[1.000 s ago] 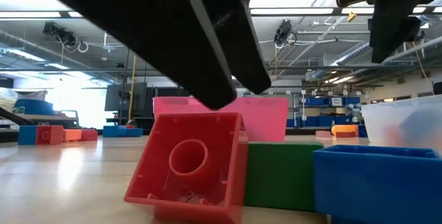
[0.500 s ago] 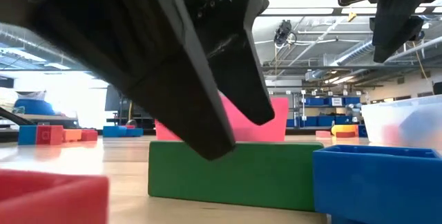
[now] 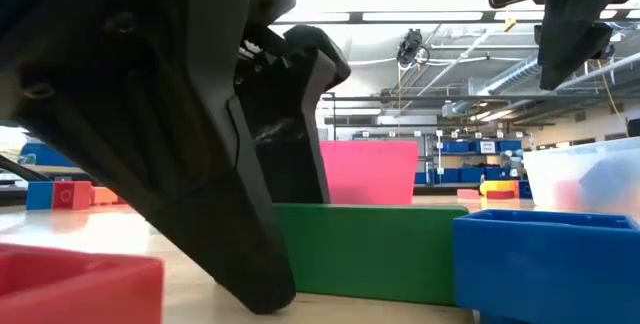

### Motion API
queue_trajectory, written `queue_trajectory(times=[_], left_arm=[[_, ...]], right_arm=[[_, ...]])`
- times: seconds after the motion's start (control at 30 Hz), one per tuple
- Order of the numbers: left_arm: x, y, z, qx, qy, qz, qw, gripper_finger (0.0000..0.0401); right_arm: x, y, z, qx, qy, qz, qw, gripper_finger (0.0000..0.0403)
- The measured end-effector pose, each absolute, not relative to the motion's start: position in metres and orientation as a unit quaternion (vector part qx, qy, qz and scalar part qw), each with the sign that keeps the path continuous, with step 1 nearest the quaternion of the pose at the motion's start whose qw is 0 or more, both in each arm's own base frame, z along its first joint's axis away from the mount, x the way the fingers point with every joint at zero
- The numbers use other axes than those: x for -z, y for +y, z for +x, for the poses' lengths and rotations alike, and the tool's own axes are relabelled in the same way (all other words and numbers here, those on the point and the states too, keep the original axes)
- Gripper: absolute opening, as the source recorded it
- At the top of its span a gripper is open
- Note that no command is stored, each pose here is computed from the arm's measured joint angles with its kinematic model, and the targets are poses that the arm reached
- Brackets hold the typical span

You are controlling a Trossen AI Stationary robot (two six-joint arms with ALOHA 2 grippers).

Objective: Sort blocks by size
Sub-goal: Put the green block into the red bin

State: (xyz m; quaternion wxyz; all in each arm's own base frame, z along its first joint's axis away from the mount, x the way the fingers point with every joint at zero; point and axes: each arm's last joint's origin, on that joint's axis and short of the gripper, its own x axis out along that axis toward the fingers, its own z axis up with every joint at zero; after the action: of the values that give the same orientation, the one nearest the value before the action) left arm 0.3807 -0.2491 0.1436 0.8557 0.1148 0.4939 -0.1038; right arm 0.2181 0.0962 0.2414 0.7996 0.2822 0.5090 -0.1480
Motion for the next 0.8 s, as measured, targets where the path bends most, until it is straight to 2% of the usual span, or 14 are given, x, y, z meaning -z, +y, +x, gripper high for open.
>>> queue_trajectory(times=[0.3,0.53,0.8], left_arm=[[-0.146,-0.25,0.383,0.109,0.478,0.124,0.863,0.0057],[-0.189,-0.238,0.379,0.127,0.453,0.12,0.874,0.0056],[-0.255,-0.181,0.372,0.083,0.442,0.113,0.886,0.0056]], right_arm=[[-0.241,0.096,0.218,0.148,0.508,0.283,0.8,0.0195],[-0.241,0.096,0.218,0.151,0.507,0.286,0.799,0.0195],[-0.242,0.096,0.219,0.15,0.504,0.29,0.8,0.0195]])
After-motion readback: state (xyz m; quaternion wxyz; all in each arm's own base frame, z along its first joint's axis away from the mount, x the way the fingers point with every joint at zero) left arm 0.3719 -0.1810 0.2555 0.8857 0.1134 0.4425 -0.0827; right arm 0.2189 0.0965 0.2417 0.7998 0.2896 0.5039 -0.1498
